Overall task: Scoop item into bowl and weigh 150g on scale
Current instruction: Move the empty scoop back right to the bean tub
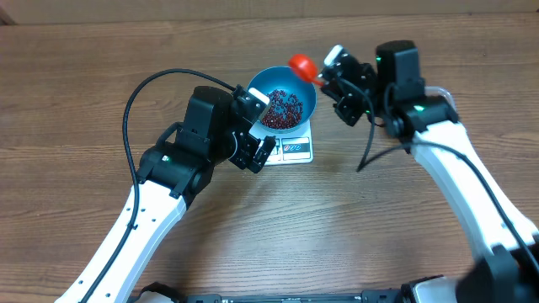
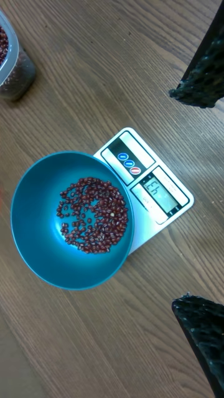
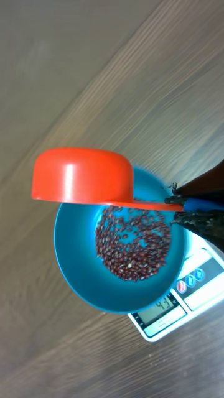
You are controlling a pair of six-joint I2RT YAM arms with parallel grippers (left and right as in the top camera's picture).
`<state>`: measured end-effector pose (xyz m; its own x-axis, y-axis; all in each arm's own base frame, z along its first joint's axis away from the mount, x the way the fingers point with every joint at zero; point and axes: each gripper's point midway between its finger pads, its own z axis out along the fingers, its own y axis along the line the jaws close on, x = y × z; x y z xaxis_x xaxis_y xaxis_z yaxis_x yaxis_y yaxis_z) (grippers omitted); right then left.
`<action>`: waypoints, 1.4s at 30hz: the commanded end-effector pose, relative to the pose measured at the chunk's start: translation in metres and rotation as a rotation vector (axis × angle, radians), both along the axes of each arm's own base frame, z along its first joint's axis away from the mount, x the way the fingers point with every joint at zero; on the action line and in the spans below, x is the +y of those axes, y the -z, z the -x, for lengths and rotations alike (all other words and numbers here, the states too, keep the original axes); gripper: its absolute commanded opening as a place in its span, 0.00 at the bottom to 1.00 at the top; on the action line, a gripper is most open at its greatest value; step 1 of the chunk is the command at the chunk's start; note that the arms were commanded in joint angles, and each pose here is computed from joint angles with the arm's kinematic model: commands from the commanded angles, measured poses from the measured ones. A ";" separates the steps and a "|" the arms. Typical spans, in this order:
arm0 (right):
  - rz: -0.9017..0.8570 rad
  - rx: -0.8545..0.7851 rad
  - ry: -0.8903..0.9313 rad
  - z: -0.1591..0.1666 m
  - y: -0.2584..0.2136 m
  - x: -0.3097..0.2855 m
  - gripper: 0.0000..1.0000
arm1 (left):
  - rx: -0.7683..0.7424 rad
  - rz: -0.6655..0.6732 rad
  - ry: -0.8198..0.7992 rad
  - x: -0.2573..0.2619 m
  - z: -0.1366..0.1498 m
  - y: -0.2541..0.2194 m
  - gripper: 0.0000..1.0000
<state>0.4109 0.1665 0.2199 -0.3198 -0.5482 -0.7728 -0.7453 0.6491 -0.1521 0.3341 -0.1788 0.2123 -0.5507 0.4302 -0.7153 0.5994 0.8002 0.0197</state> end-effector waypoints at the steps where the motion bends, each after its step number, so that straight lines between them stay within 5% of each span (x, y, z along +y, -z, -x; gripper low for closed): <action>1: -0.027 -0.044 0.234 0.000 -0.046 -0.034 0.05 | -0.024 0.008 0.021 -0.001 0.002 -0.008 1.00; 8: 0.040 0.058 0.635 0.023 -0.042 -0.124 0.05 | -0.025 0.008 0.021 -0.001 0.002 -0.008 1.00; 16: 0.097 0.212 0.840 0.035 -0.007 -0.204 0.04 | -0.024 0.008 0.021 -0.001 0.002 -0.008 1.00; 30: 0.302 0.352 0.834 0.032 0.053 -0.241 0.04 | -0.024 0.008 0.021 -0.001 0.002 -0.008 1.00; 42: 0.311 0.378 0.830 0.032 0.062 -0.241 0.04 | -0.024 0.008 0.021 -0.001 0.002 -0.008 1.00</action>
